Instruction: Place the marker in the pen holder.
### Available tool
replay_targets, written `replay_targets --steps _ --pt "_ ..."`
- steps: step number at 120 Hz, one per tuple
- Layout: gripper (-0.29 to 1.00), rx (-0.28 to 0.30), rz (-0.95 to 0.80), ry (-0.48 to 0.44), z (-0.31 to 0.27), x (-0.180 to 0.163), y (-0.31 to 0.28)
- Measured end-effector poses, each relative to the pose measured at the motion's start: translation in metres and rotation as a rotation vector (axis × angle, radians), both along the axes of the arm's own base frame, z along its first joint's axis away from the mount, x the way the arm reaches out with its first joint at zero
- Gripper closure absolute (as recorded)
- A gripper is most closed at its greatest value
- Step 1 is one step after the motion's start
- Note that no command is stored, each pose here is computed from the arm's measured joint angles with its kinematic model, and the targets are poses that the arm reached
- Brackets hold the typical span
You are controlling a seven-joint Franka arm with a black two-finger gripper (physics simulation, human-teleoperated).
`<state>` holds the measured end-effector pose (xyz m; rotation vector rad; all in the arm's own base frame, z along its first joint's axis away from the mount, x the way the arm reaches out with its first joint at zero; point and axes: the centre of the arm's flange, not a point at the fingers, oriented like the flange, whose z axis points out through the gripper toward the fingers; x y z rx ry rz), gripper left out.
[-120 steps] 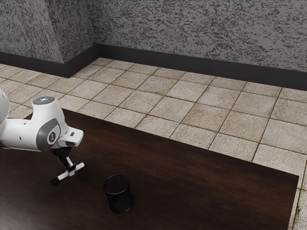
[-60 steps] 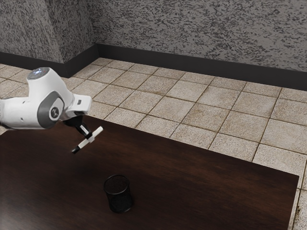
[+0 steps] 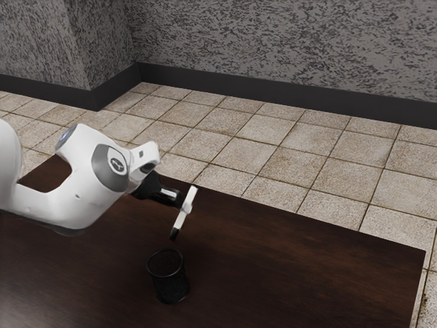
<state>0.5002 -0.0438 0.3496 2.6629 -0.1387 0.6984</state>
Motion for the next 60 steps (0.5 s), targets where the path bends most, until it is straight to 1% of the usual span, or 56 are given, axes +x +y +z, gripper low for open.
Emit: replay_targets --steps 7,14,26,36,44,54,60 --pt "0.79 0.005 0.018 -0.021 0.0 0.0 0.014" --pt "0.79 0.03 0.017 -0.043 -0.002 -0.001 0.022" --pt "0.79 0.096 -0.025 -0.084 -0.006 -0.004 0.018" --pt "0.79 0.158 -0.086 -0.123 -0.007 -0.005 0.003" --pt "0.79 0.194 -0.139 -0.16 -0.003 -0.005 -0.011" --pt "0.79 0.21 -0.192 -0.223 0.015 -0.007 -0.025" --pt "0.79 0.211 -0.199 -0.264 0.032 -0.008 -0.021"
